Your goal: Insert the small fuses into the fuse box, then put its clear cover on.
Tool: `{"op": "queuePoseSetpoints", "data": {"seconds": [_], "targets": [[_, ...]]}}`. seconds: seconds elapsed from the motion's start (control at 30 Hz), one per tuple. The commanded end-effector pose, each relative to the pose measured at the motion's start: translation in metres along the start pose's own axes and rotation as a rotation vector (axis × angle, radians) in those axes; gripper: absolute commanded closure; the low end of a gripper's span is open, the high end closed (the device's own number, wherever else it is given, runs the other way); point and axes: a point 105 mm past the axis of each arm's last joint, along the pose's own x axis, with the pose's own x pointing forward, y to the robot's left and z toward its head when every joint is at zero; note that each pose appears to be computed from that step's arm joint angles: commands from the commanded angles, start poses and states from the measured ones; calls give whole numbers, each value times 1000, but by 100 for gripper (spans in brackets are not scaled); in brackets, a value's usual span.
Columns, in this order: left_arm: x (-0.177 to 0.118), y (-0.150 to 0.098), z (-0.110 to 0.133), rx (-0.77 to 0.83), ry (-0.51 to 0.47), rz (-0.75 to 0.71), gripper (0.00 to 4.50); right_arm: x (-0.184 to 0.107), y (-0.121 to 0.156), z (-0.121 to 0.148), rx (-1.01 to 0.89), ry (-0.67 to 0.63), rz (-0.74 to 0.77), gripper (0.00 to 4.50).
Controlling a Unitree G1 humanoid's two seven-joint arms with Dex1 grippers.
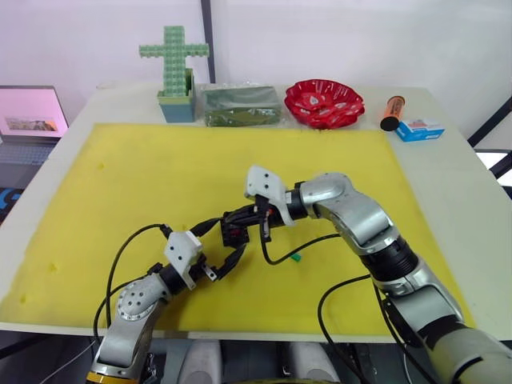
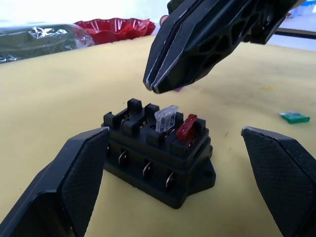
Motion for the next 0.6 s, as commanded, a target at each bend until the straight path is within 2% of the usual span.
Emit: {"op": "queuePoseSetpoints", "data": {"seconds": [0.03,0.6], "targets": [[3,0,13,18,-43,-5,0,-2,-1,2,-16,-5,-7,447],[-1,0,8,18,-25,3,0,2,-4,-13,20,39,-7,447]]}}
